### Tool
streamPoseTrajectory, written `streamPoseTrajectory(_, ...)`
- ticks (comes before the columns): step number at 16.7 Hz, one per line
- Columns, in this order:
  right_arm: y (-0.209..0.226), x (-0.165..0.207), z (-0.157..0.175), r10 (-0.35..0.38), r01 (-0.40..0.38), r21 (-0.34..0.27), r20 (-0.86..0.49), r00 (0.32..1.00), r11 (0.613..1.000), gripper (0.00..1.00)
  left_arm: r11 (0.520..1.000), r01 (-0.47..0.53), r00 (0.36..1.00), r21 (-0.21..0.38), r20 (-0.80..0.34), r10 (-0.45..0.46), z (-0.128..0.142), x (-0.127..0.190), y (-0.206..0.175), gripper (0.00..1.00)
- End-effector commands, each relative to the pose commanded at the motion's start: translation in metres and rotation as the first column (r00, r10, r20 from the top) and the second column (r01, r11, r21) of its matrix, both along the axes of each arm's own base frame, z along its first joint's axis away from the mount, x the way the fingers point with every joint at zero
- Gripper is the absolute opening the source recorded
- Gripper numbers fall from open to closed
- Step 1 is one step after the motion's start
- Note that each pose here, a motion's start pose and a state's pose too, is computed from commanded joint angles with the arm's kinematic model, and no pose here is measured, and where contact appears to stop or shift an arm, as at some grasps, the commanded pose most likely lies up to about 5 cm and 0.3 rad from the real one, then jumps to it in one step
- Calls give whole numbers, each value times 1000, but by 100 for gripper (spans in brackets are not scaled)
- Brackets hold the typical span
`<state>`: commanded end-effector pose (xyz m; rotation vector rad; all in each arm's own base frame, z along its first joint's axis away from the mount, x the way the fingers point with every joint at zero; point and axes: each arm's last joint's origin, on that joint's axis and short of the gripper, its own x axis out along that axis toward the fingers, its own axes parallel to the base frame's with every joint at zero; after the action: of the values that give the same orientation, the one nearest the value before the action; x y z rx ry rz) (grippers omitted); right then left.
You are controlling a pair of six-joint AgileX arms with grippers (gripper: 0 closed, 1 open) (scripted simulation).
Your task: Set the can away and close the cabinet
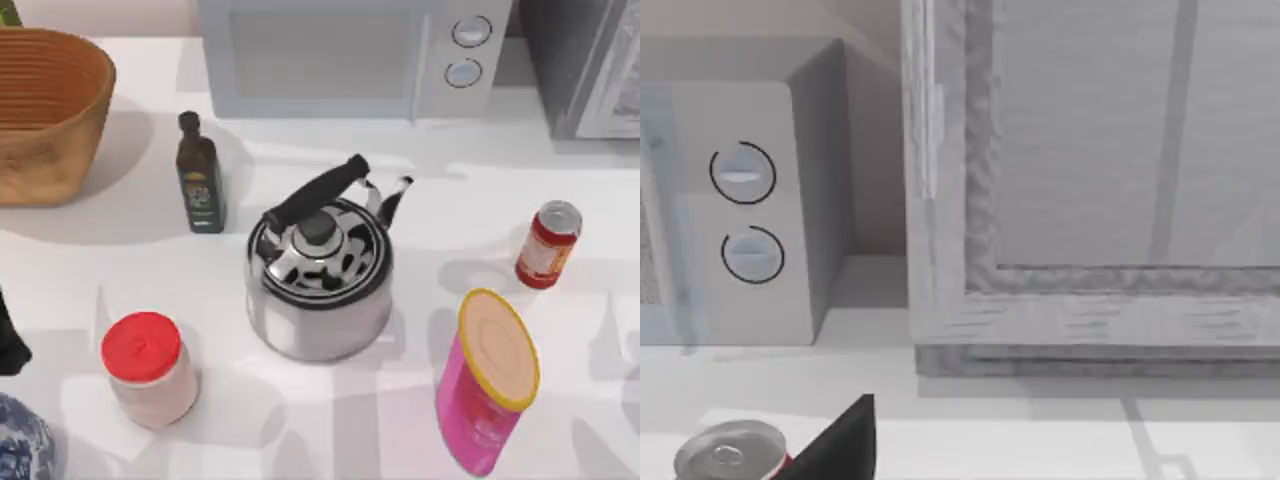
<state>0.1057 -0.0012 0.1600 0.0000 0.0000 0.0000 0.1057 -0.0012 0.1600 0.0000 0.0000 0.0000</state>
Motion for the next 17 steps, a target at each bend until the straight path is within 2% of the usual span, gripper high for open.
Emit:
streamPoseTrajectory(8, 4, 11, 1, 1, 0, 8, -46, 999, 1000, 100, 1000, 0, 1000, 0, 0, 0, 0, 0, 0, 100)
streamPoseTrajectory(17, 35, 58, 3, 39, -36, 33, -101, 994, 999, 100, 1000, 0, 1000, 0, 0, 0, 0, 0, 0, 100)
